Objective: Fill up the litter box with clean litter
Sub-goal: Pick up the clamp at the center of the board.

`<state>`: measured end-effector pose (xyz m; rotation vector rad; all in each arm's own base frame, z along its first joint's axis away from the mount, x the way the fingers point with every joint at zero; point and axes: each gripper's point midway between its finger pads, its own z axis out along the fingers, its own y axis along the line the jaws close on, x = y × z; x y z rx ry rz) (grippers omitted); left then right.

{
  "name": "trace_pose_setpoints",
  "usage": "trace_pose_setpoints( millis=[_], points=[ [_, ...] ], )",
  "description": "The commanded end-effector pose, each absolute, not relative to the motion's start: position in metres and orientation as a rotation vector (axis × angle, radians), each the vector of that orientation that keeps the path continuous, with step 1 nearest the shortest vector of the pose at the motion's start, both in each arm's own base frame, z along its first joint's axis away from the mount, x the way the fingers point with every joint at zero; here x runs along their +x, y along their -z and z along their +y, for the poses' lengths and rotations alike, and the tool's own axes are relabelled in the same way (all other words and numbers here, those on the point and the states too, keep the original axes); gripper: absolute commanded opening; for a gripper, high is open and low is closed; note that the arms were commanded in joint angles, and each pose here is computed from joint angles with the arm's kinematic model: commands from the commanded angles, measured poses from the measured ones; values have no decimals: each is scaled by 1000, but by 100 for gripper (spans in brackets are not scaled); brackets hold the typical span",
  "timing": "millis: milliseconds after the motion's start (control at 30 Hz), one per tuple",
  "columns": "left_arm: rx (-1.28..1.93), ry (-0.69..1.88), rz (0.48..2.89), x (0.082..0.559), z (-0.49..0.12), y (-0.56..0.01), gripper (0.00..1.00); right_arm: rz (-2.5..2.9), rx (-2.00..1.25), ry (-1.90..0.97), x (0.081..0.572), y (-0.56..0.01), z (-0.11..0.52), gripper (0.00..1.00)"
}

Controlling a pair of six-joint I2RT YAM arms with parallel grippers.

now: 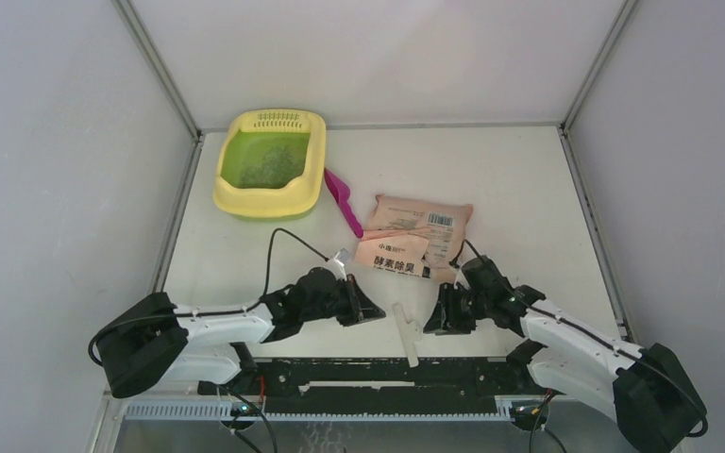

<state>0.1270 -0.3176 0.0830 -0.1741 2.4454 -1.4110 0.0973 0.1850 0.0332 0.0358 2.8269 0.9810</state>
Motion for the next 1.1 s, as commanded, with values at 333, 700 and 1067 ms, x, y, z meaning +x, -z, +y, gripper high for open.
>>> trace_pose_setpoints(
  millis=[333,700,1067],
  points=[
    [-166,1215,2533,124,-296,-53,48,2696,-93,-1106,120,-38,227,35],
    [-169,1312,2488,121,-300,-61,62,2703,-133,-1158,115,-38,236,0],
    [-106,1636,2205,122,-318,-125,62,2443,-123,-1538,116,-123,242,0]
  ],
)
